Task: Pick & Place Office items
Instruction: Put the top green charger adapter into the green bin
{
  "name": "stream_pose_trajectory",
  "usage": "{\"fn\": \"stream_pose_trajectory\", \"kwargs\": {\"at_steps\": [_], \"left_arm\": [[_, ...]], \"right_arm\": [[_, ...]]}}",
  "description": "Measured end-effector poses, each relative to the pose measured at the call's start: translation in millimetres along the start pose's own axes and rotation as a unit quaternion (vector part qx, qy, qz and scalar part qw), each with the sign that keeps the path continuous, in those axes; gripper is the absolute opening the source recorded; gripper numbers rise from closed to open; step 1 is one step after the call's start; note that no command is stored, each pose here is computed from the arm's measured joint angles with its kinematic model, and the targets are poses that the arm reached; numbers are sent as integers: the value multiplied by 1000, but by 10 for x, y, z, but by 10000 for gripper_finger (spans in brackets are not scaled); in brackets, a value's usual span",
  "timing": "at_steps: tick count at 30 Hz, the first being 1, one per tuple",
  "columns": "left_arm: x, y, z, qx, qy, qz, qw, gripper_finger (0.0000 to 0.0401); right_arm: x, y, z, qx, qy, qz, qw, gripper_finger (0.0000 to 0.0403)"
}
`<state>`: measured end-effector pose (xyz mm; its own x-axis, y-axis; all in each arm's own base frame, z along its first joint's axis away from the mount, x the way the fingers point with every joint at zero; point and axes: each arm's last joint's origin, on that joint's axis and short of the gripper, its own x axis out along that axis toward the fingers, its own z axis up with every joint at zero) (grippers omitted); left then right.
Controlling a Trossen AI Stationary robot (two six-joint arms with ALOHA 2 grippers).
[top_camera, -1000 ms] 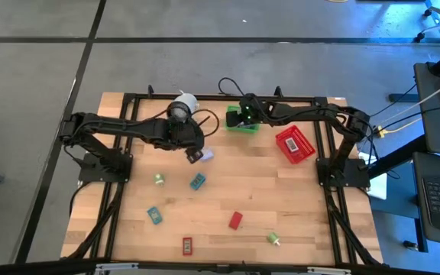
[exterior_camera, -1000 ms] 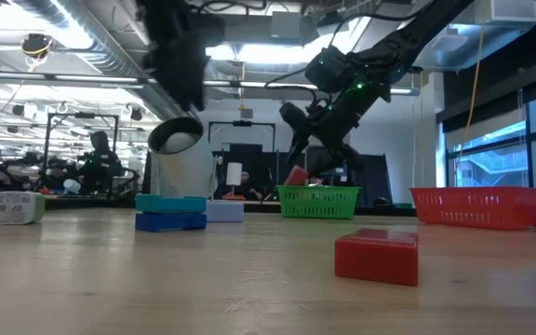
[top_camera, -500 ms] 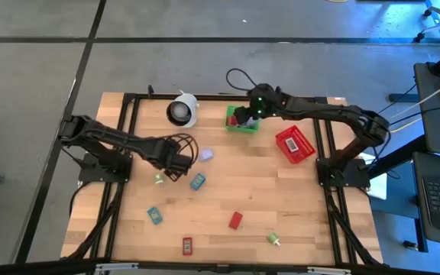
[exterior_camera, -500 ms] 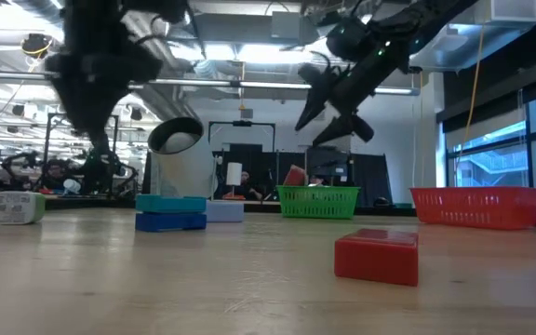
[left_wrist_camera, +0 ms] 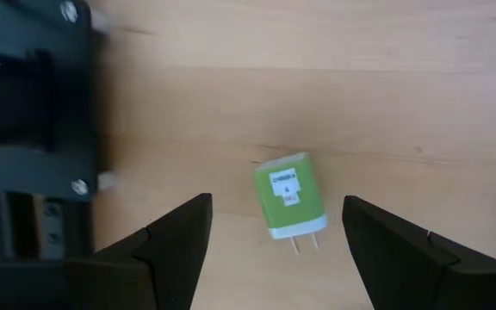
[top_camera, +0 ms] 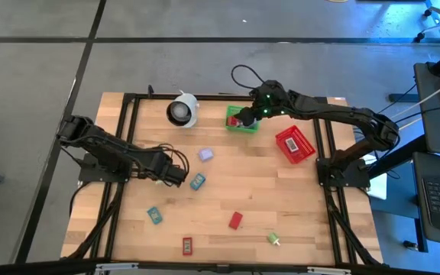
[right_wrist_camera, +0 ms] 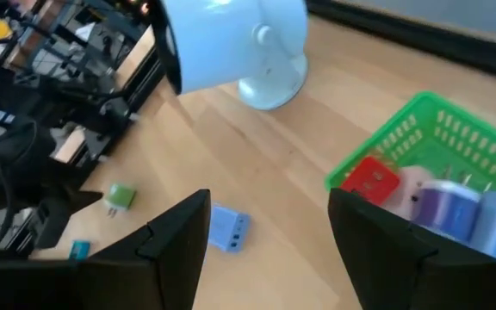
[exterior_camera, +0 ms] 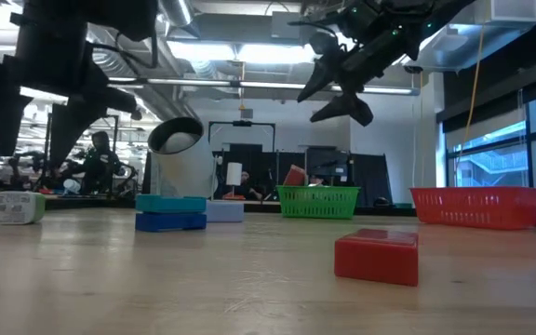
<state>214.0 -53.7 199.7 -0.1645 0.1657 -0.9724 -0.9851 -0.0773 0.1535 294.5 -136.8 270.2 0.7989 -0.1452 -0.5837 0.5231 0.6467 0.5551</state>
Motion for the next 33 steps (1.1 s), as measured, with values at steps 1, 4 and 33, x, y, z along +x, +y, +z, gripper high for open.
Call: {"fn": "stream_pose_trajectory", "kwargs": {"at_steps": [1,4,33], "left_arm": [[16,1,-22,-10,-3,-6,1000,257],[85,10,-78,-45,-18,-25,999,257],[530,130,-240,-104,-38,-76,991,171]], "right_arm": [[1,1,-2,0,3,2,1000,238],[1,1,-2,-3,3,2,1000,238],[2,0,-3,-16,3,2,1000,238]]}}
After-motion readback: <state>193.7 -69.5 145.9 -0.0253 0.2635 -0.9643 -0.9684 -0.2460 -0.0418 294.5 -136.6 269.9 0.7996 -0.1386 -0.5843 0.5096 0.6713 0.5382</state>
